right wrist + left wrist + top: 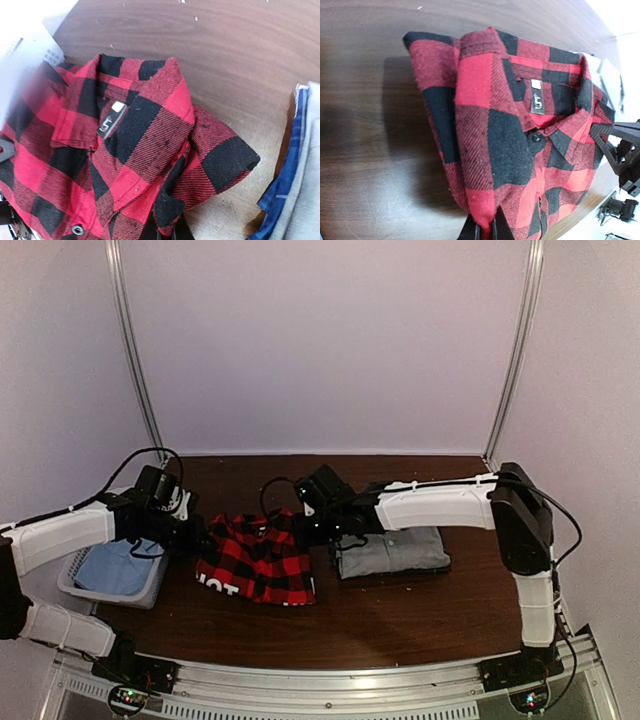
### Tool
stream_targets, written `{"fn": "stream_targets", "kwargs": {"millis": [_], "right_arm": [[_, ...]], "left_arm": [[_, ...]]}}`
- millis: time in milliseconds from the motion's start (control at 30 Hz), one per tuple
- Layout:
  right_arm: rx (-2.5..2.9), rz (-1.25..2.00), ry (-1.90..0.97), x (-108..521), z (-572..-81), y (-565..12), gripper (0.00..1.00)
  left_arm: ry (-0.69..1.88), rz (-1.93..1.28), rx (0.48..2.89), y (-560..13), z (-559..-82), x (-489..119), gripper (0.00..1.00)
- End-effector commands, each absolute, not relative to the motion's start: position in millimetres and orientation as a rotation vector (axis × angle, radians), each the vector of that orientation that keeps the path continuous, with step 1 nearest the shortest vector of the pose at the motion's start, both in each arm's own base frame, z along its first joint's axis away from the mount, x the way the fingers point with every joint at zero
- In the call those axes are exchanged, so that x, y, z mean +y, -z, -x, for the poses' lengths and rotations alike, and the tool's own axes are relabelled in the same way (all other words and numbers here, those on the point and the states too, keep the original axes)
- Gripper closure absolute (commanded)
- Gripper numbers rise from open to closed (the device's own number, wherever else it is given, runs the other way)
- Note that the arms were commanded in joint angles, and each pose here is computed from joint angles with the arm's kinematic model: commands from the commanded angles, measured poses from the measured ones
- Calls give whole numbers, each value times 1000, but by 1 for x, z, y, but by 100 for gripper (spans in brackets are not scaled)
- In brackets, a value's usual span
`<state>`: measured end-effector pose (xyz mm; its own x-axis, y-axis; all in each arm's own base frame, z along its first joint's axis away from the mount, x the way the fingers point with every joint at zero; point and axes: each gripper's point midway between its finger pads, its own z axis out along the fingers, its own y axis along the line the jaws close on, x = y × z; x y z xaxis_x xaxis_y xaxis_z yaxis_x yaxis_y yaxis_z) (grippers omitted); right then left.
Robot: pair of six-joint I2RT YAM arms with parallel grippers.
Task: Fold and stack the long sleeve shirts
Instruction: Place the square-folded shirt on the square-folded shirt.
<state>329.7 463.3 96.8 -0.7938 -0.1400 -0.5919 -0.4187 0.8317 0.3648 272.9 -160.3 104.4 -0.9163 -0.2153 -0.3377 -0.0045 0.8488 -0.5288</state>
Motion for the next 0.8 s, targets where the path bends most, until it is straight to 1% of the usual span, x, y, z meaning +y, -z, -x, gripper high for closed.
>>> {"fn": "stream_targets", "kwargs": {"millis": [0, 233, 367, 567, 767], "right_arm": [[2323, 393, -676, 456, -347, -169, 100], [2282, 383, -641, 432, -361, -209, 100], [2265, 331, -576, 400, -377, -223, 100], [2261, 238, -510, 343, -398, -228, 100], [2291, 131, -433, 277, -415, -215, 100]], "left_arm": [[875, 48, 2531, -148, -281, -181, 100], [961, -25, 2483, -176, -286, -203, 100], [1017, -86, 2427, -198, -293, -227, 100], [1092, -153, 2377, -210, -307, -281, 100], [1155, -202, 2320, -222, -325, -343, 100]]}}
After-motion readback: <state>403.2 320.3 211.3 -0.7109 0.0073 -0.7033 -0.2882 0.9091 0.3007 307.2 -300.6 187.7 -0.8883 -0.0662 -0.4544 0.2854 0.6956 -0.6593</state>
